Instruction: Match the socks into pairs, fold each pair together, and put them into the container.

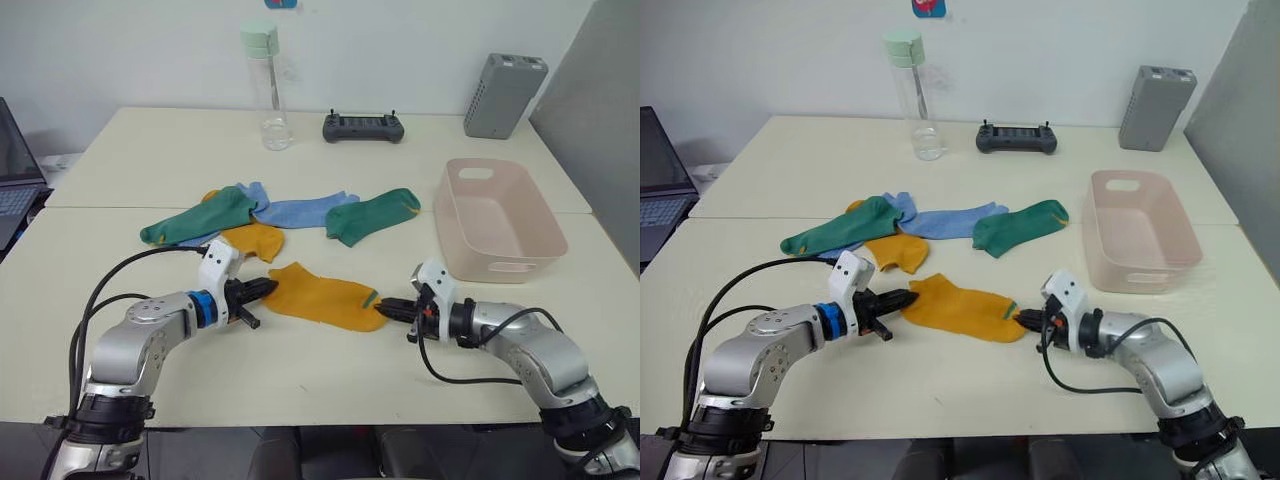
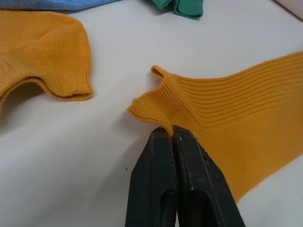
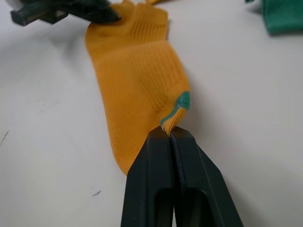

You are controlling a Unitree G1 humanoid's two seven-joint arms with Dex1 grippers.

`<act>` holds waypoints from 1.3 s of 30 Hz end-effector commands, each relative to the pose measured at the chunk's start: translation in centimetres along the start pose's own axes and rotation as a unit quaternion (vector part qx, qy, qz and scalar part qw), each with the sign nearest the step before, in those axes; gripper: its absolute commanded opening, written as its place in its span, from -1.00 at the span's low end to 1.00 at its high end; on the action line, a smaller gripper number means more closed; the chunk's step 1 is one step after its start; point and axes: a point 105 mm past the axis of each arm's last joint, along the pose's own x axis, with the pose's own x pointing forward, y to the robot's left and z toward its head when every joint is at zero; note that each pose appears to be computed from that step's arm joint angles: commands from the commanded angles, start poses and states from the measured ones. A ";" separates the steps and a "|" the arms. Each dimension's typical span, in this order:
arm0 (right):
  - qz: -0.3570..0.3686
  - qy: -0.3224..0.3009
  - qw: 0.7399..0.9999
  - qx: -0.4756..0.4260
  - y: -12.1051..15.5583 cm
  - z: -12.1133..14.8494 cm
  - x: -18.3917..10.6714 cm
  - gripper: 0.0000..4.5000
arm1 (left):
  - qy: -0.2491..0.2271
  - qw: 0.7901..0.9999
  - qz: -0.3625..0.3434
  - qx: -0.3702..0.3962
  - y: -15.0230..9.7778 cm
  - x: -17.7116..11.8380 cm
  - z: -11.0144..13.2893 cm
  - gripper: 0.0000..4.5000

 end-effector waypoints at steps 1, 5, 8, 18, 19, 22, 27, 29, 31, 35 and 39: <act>-0.037 -0.034 0.997 -0.052 -2.3 3.1 1.0 -0.98 | -0.002 0.998 -0.058 -0.021 -3.4 -1.3 -0.3 -1.00; -0.031 -0.024 0.994 -0.104 -3.5 4.4 3.6 -0.98 | 0.026 0.988 -0.142 -0.047 -7.4 -2.7 -1.8 -1.00; -0.011 -0.023 0.991 -0.128 -3.2 5.6 5.9 -0.98 | 0.025 0.981 -0.182 -0.065 -9.5 -2.7 -1.7 -1.00; 0.029 -0.050 0.985 -0.161 -1.8 7.4 9.0 -1.00 | 0.001 0.969 -0.231 -0.084 -11.2 -1.8 -1.2 -0.58; 0.031 -0.057 0.985 -0.158 -1.7 7.5 8.7 -0.81 | 0.004 0.969 -0.231 -0.083 -11.2 -2.1 -1.3 -0.47; 0.047 -0.081 0.983 -0.156 -0.9 8.0 7.6 -0.43 | 0.015 0.972 -0.224 -0.071 -10.4 -3.2 -1.4 -0.06; 0.045 -0.107 0.982 -0.147 -0.1 8.5 5.6 0.31 | 0.036 0.976 -0.210 -0.049 -8.0 -6.2 -0.6 0.60; 0.041 -0.109 0.982 -0.148 0.1 8.3 4.8 0.63 | 0.041 0.980 -0.190 -0.034 -6.2 -7.2 0.3 0.74; 0.062 -0.094 0.983 -0.147 1.0 7.1 3.5 0.77 | 0.030 0.988 -0.151 0.004 -3.2 -7.0 2.0 0.74; 0.085 -0.070 0.984 -0.141 2.1 5.7 2.5 0.77 | 0.012 0.989 -0.138 0.041 -1.6 -5.4 3.6 0.74; 0.108 -0.045 0.984 -0.137 3.2 4.2 2.0 0.77 | -0.037 0.988 -0.107 0.101 -0.1 -1.9 6.1 0.74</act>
